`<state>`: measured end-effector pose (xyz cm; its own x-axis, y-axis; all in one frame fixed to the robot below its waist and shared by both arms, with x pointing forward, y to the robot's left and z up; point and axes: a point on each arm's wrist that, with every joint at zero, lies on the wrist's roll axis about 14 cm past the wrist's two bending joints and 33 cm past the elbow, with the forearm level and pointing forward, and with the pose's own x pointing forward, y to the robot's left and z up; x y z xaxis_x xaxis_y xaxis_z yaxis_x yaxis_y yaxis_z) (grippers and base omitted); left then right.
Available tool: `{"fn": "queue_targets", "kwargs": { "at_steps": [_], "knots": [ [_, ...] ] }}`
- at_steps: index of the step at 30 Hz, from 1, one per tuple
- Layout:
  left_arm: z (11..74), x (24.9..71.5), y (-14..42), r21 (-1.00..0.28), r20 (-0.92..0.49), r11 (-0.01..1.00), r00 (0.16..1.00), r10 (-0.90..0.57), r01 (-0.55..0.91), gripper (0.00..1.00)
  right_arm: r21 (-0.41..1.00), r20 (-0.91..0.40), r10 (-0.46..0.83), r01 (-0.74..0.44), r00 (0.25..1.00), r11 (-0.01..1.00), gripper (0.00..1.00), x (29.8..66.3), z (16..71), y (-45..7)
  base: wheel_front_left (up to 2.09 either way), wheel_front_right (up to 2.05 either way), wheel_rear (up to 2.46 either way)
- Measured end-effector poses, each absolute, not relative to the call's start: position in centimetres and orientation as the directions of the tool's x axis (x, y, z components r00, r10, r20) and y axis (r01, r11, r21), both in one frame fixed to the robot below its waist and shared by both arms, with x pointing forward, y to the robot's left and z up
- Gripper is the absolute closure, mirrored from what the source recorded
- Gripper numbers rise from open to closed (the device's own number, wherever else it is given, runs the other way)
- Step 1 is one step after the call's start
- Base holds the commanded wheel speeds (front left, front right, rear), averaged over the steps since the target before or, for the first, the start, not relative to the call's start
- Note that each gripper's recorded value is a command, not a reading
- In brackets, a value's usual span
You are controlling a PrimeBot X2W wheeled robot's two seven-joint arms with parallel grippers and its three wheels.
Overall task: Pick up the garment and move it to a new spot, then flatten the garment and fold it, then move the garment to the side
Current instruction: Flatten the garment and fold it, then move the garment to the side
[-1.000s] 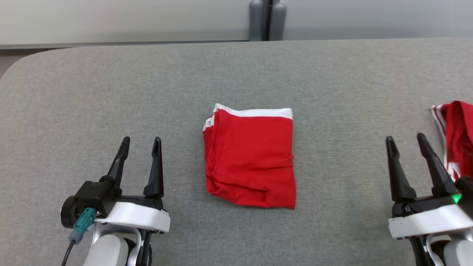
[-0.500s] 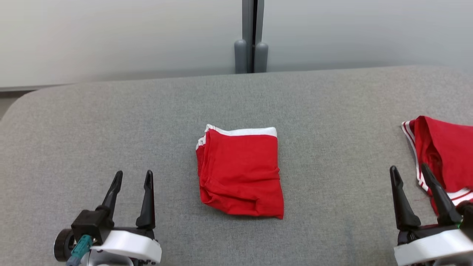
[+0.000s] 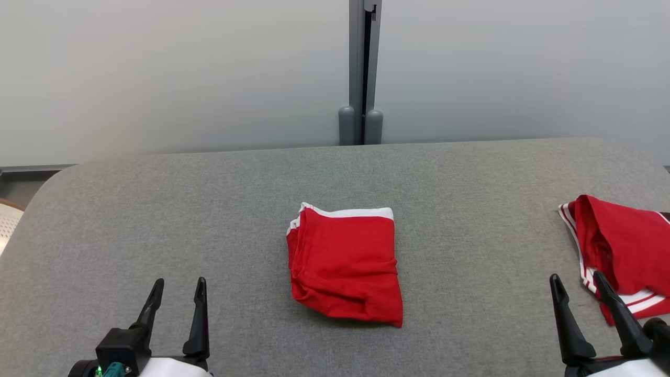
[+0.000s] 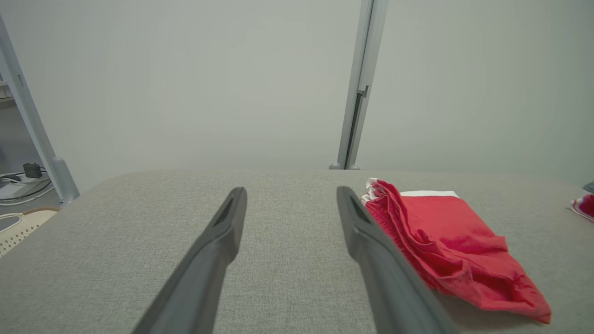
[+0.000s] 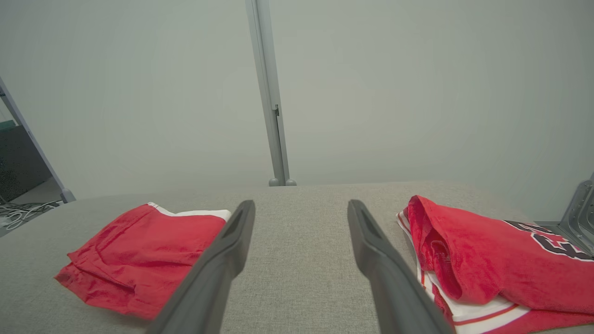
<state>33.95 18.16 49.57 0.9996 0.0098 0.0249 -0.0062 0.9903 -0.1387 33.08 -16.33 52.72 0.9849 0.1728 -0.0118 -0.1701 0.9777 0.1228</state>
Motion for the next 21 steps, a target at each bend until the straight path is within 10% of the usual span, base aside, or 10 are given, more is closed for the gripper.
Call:
{"fn": "queue_targets", "kwargs": {
  "at_steps": [21],
  "knots": [
    [50.23, 34.17, 18.12, -0.13, 0.041, 0.991, 0.999, 0.006, -0.001, 0.0, 0.108, -0.033, 0.16, -0.156, 0.987, 0.982, 0.0, 33.68, 52.6, -16.72, 0.0, 0.0, 0.0]
  ]
}}
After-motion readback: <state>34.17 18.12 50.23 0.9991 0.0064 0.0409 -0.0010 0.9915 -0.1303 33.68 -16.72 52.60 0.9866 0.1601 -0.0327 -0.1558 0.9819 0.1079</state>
